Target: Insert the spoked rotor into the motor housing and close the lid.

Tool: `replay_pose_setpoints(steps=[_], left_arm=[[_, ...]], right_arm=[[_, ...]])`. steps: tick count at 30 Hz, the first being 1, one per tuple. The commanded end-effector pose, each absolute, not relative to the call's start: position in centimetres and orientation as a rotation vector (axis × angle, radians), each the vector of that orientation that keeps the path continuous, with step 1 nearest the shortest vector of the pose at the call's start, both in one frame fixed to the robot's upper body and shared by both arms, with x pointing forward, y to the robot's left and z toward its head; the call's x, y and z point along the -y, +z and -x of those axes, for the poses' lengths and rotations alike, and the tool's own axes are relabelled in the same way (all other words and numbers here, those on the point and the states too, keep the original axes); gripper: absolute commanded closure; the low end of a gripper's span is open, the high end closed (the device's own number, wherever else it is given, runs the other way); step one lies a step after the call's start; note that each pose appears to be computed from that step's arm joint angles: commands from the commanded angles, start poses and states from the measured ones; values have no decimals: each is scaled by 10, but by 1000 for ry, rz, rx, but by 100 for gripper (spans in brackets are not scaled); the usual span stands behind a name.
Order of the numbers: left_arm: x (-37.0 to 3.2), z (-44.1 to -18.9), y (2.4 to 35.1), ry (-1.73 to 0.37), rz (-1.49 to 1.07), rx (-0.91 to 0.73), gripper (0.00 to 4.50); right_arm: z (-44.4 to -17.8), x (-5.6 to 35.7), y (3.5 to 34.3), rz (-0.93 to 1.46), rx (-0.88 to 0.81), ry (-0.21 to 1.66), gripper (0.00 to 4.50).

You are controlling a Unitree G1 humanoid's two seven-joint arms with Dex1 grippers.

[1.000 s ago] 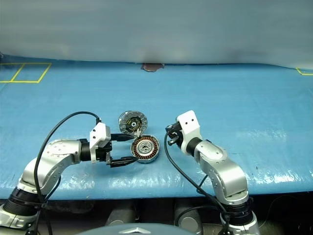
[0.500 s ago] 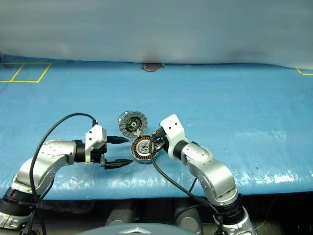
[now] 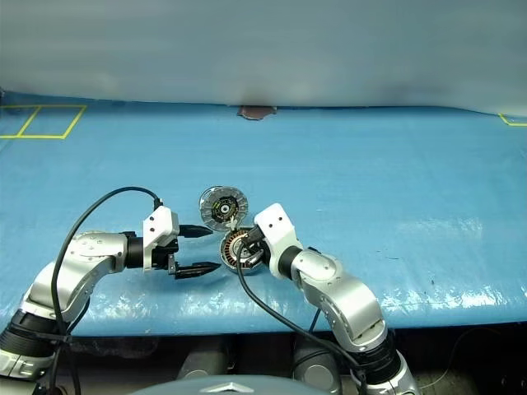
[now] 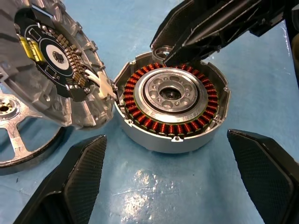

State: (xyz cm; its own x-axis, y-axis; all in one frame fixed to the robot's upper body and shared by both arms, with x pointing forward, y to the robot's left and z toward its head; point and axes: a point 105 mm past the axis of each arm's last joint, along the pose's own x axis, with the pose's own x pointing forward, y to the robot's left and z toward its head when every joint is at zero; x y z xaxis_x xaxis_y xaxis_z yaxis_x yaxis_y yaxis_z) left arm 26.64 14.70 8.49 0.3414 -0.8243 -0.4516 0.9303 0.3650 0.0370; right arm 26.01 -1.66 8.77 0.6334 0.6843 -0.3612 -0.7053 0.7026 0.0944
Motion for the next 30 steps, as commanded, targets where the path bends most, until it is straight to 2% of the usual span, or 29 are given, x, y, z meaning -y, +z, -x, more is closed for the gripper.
replay_pose_setpoints(steps=[1,30], left_arm=[[-144,-268,94,-1177,-336,-343,0],[-139,-266,92,-1175,-326,-330,0]], right_arm=[[-256,12,91,47,-380,820,383],[-257,10,81,68,-414,830,383]])
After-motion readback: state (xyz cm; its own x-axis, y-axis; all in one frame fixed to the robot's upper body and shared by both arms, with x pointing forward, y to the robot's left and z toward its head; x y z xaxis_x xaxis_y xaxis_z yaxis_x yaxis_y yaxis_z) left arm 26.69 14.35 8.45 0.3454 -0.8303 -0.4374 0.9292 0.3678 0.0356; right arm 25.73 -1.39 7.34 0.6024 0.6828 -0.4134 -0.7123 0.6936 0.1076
